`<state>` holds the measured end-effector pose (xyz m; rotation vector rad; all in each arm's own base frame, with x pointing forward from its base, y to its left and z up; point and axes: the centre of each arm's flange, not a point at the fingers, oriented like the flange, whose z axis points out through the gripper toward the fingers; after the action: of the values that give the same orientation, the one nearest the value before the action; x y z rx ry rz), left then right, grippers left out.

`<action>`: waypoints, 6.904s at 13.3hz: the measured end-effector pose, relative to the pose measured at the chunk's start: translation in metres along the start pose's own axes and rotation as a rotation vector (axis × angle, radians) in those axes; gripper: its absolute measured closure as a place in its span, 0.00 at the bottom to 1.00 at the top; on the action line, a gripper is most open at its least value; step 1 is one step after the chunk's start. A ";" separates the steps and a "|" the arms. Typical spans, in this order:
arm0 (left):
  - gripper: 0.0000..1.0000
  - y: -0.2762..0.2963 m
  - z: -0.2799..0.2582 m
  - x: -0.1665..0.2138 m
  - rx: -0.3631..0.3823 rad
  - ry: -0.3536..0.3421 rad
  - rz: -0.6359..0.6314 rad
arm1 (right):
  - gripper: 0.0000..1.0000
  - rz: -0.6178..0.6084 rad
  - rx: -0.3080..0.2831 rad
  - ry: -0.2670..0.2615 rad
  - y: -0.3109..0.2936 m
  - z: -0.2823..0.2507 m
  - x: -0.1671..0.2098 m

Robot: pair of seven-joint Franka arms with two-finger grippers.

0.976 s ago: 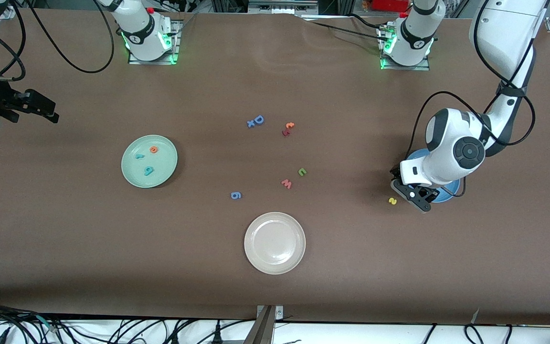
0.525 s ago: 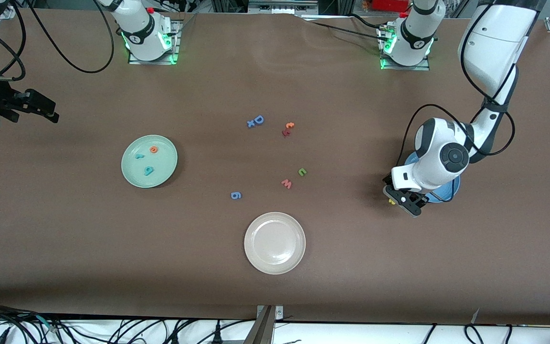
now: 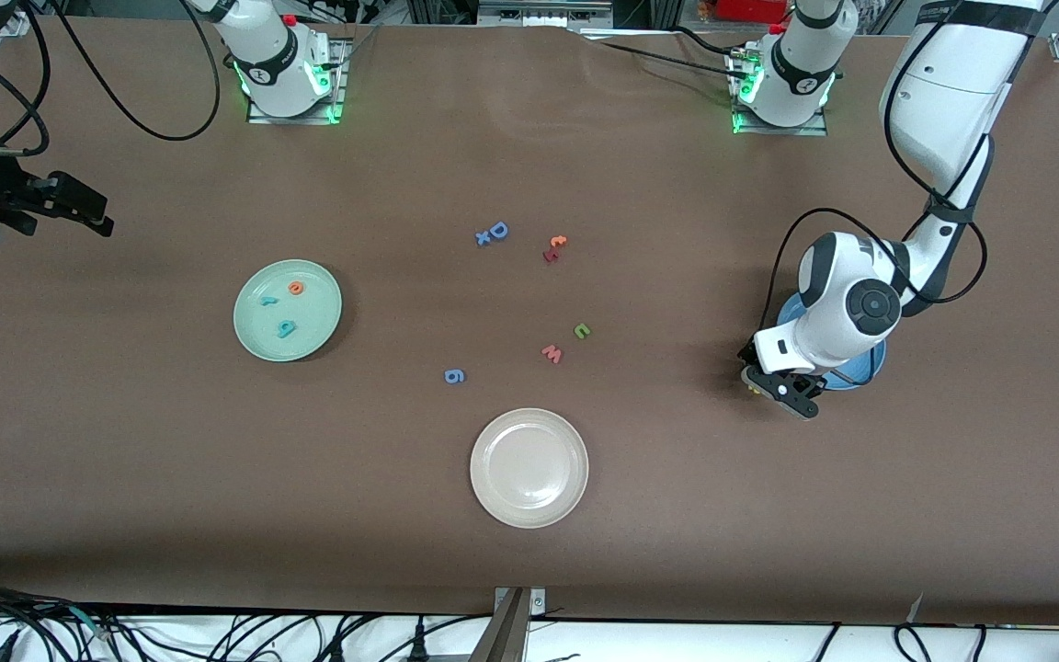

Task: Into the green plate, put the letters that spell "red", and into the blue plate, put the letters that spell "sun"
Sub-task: 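Carry the yellow 2 to the blue plate and lower it with the left gripper, then open the left gripper and reach it to the green 2 among letters, then grasp the green 2 with the left gripper and lift it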

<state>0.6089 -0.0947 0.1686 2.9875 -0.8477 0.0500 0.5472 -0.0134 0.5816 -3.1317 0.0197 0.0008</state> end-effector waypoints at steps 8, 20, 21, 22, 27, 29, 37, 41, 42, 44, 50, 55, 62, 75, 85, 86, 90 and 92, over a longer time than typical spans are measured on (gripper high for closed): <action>0.20 0.017 -0.005 0.013 0.010 0.014 -0.071 | 0.00 0.001 0.000 0.000 0.000 0.000 0.000; 0.46 0.005 0.000 0.014 0.032 0.015 -0.072 | 0.00 0.001 0.000 0.000 0.000 0.000 0.000; 0.57 0.005 -0.001 0.015 0.041 0.014 -0.059 | 0.00 0.001 0.000 0.000 0.000 0.000 0.000; 0.58 0.006 -0.001 0.015 0.049 0.012 -0.044 | 0.00 0.001 0.000 0.000 0.000 0.000 0.000; 0.72 0.004 -0.004 0.016 0.058 0.013 -0.024 | 0.00 0.000 0.001 0.000 -0.001 0.000 0.000; 0.72 0.002 -0.006 0.017 0.062 0.019 -0.015 | 0.00 0.000 0.001 0.000 -0.001 0.000 0.000; 0.72 -0.038 -0.080 0.016 0.065 -0.049 0.102 | 0.00 0.000 0.001 0.000 -0.001 0.000 0.000; 0.72 -0.092 -0.073 -0.025 0.035 -0.092 0.236 | 0.00 -0.001 0.001 0.000 -0.001 0.000 0.000; 0.72 -0.098 -0.068 -0.034 0.024 -0.104 0.249 | 0.00 -0.001 0.001 0.000 -0.001 0.000 0.000; 0.69 -0.097 -0.057 -0.045 0.005 -0.125 0.259 | 0.00 -0.001 0.001 0.000 -0.001 0.000 0.000; 0.14 -0.069 -0.065 -0.032 -0.046 -0.093 0.250 | 0.00 -0.001 0.001 0.000 -0.001 0.000 0.000; 0.00 0.064 -0.087 0.029 -0.047 -0.069 0.184 | 0.00 -0.001 0.001 -0.001 -0.002 0.000 0.000; 0.00 0.217 -0.059 0.082 -0.037 -0.014 0.296 | 0.00 -0.002 0.001 -0.001 -0.002 0.000 0.000; 0.00 0.289 0.018 0.105 0.001 0.060 0.352 | 0.00 -0.002 0.001 -0.001 -0.002 0.000 0.000; 0.59 0.288 0.014 0.106 0.005 0.064 0.352 | 0.00 -0.002 0.001 -0.001 -0.002 0.000 0.000; 0.65 0.287 0.014 0.106 0.006 0.064 0.351 | 0.00 -0.002 0.001 -0.001 -0.002 0.000 0.000; 0.65 0.278 0.013 0.107 0.017 0.063 0.342 | 0.00 -0.002 0.001 -0.001 -0.002 0.000 0.000; 0.65 0.258 0.011 0.108 0.041 0.061 0.348 | 0.00 -0.003 0.001 -0.001 -0.003 0.000 0.000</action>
<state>0.5656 -0.3708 0.1683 2.8188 -1.3617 0.1680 0.5472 -0.0107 0.5818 -3.1303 0.0148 0.0021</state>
